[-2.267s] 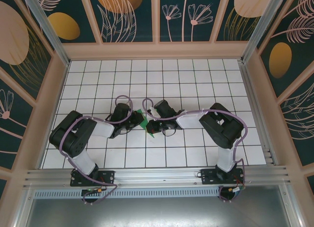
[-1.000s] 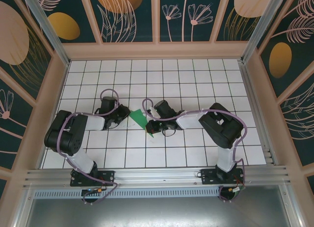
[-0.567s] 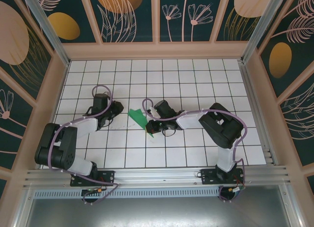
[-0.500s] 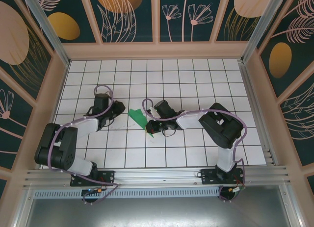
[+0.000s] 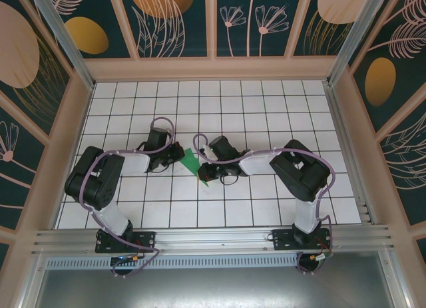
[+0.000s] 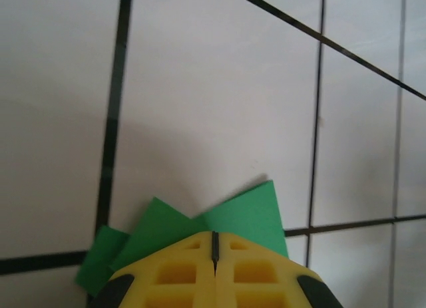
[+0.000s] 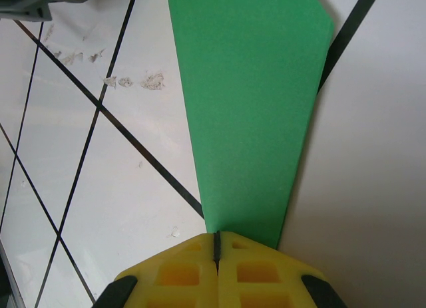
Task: Fold a paper plane with a square sheet of paper (pick it up from the middle)
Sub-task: Fold the wing for the fifth time at the center of the table, then turn over a paper plane at the center of the table.
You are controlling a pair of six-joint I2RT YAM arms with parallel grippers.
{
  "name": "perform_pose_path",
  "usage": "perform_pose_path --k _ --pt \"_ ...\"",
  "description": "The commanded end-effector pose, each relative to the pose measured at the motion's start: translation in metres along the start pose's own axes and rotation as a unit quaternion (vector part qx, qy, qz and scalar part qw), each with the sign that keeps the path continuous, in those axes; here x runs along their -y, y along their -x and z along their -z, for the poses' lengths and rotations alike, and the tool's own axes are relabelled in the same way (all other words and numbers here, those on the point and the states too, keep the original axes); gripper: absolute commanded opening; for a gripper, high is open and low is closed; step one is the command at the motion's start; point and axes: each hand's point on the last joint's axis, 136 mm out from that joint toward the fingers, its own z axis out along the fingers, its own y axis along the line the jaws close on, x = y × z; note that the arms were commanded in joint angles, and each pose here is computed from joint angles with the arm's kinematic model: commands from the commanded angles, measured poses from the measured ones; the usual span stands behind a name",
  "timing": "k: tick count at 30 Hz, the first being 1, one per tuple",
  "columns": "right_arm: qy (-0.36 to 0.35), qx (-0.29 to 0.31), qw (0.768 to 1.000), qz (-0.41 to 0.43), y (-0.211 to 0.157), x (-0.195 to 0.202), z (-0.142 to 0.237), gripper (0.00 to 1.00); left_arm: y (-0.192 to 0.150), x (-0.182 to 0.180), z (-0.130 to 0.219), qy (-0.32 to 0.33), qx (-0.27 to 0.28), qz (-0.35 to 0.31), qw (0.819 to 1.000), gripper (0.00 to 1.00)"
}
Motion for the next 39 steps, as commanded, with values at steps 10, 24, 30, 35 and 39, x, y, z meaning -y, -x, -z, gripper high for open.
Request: perform_pose_path --k 10,24,30,35,39 --pt "-0.144 -0.155 0.975 -0.071 -0.11 0.08 -0.005 0.0 0.028 -0.09 0.018 0.162 0.038 0.015 0.986 0.1" --pt "-0.089 -0.093 0.99 -0.052 -0.06 0.042 -0.002 0.0 0.082 -0.061 0.06 0.149 0.115 0.024 0.982 0.4" --pt "-0.015 0.022 0.999 -0.018 0.025 -0.023 0.028 0.24 0.077 -0.031 0.084 0.082 0.127 0.039 0.988 0.54" --pt "-0.028 0.107 0.994 -0.021 0.057 -0.026 0.067 0.53 0.062 -0.02 0.097 0.068 0.125 0.041 0.989 0.66" --pt "-0.069 0.167 0.982 -0.049 0.067 0.005 0.1 0.65 0.047 -0.01 0.1 0.072 0.119 0.038 0.989 0.75"
